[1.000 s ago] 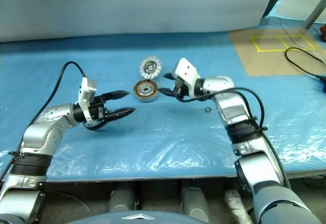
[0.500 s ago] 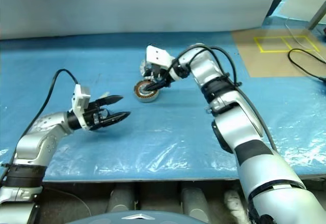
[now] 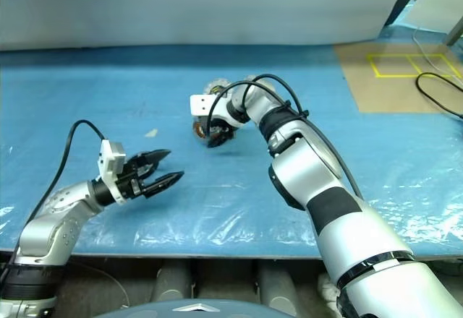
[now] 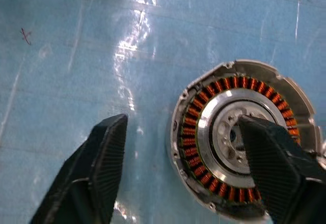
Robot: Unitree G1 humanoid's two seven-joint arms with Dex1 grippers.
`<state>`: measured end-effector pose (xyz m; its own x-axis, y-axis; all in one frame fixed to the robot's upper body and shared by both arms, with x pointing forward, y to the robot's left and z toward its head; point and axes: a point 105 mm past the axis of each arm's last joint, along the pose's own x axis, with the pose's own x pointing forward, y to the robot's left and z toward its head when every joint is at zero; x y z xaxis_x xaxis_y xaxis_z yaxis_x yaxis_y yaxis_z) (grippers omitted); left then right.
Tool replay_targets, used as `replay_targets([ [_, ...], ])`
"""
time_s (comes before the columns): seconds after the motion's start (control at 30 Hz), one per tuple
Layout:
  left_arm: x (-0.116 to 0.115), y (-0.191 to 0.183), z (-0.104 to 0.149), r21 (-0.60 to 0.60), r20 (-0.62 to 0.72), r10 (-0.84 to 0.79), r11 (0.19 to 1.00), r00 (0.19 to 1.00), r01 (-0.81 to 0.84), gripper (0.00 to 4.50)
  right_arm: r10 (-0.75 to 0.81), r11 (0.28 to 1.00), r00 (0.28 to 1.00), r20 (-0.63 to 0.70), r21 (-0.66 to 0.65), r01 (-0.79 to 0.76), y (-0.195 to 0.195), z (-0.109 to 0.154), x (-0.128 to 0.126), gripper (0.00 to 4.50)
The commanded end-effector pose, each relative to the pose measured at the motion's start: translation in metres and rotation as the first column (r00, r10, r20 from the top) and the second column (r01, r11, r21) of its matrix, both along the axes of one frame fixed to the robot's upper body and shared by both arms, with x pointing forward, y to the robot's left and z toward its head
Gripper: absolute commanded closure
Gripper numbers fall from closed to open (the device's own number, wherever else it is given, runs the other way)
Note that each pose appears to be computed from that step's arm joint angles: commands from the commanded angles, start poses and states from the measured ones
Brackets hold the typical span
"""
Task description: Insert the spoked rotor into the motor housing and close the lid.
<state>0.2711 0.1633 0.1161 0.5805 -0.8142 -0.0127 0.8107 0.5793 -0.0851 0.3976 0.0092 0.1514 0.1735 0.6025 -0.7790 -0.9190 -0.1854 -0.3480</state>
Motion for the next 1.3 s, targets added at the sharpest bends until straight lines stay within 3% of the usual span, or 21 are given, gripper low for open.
replay_targets([
  [0.03,-0.005,0.001,0.012,-0.020,0.047,-0.002,1.000,0.999,0.003,0.05,0.026,1.000,0.996,0.080,-0.014,-0.025,0.006,0.016,0.004,0.03],
  [1.1,-0.014,-0.021,0.002,-0.058,0.022,-0.014,0.998,1.000,0.015,0.05,-0.042,0.994,0.996,0.079,-0.096,0.049,0.008,-0.029,0.003,0.03],
  [1.3,-0.015,-0.022,0.000,-0.060,0.021,-0.001,0.998,1.000,0.002,0.05,-0.026,0.986,0.996,0.087,-0.163,0.040,-0.004,-0.039,0.003,0.03],
])
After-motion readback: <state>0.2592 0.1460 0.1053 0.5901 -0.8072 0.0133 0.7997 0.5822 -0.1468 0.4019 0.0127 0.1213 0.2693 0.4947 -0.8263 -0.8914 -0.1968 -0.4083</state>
